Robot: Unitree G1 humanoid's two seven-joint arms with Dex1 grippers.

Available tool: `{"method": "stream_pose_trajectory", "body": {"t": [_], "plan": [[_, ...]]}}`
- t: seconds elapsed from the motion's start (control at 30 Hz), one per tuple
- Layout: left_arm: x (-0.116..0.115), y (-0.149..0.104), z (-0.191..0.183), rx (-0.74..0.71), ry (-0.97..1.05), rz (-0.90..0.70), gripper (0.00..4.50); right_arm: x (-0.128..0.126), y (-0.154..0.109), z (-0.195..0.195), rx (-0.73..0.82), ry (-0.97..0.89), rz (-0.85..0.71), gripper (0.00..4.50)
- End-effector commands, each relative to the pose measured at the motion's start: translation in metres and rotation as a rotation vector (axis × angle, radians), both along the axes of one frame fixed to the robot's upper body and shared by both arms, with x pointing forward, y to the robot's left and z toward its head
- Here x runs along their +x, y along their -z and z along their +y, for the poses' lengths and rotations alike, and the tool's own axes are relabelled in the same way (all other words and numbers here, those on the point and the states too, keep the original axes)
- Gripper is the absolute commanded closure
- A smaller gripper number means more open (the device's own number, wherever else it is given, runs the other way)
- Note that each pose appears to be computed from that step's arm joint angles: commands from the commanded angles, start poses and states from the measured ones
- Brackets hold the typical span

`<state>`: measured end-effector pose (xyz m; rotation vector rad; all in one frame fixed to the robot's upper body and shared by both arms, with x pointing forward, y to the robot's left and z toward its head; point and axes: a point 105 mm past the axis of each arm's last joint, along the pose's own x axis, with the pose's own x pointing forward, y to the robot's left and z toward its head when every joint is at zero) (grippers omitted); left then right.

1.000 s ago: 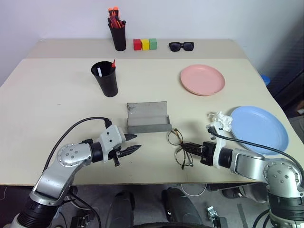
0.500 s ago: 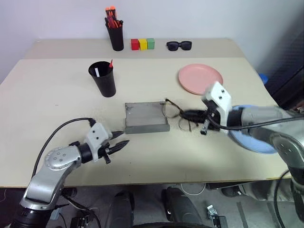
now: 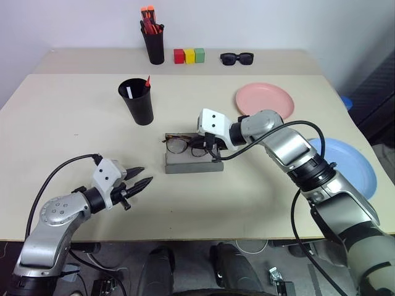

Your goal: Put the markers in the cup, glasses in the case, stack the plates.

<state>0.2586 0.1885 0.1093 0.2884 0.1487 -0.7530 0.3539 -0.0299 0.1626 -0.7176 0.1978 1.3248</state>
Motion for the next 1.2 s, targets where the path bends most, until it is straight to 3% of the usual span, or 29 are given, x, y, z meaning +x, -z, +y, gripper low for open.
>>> {"method": "stream_pose_trajectory", "body": {"t": [0.03, 0.3, 0.4, 0.53, 0.63, 0.8, 0.93, 1.03, 1.2], "plan": [[-0.007, -0.011, -0.003, -0.007, -0.003, -0.052, 2.66, -0.009, -0.004, -0.003, -0.011, -0.069, 0.017, 4.46], [-0.005, -0.010, -0.010, -0.013, 0.007, -0.052, 2.66, -0.011, 0.005, -0.011, -0.042, -0.070, 0.085, 4.46], [-0.001, -0.012, -0.013, -0.012, 0.018, -0.060, 2.66, -0.008, 0.004, -0.010, -0.025, -0.044, 0.086, 3.48], [0.003, -0.014, -0.015, -0.016, 0.028, -0.065, 2.66, -0.004, -0.005, -0.008, 0.018, -0.026, 0.036, 1.51], [0.006, -0.018, -0.018, -0.046, 0.035, -0.062, 2.66, -0.005, -0.020, -0.006, 0.084, -0.041, -0.039, 1.51], [0.039, -0.047, -0.022, -0.216, -0.055, -0.068, 4.44, -0.020, -0.041, -0.021, 0.176, -0.044, -0.106, 1.46], [0.083, -0.063, -0.041, -0.196, -0.113, -0.069, 4.44, -0.031, -0.041, -0.031, 0.211, -0.002, -0.143, 1.46], [0.125, -0.074, -0.059, -0.270, -0.186, 0.042, 4.44, -0.030, -0.034, -0.041, 0.266, 0.118, -0.177, 1.46], [0.164, -0.078, -0.089, -0.245, -0.165, 0.207, 4.44, -0.038, -0.018, -0.062, 0.307, 0.282, -0.298, 1.46]]}}
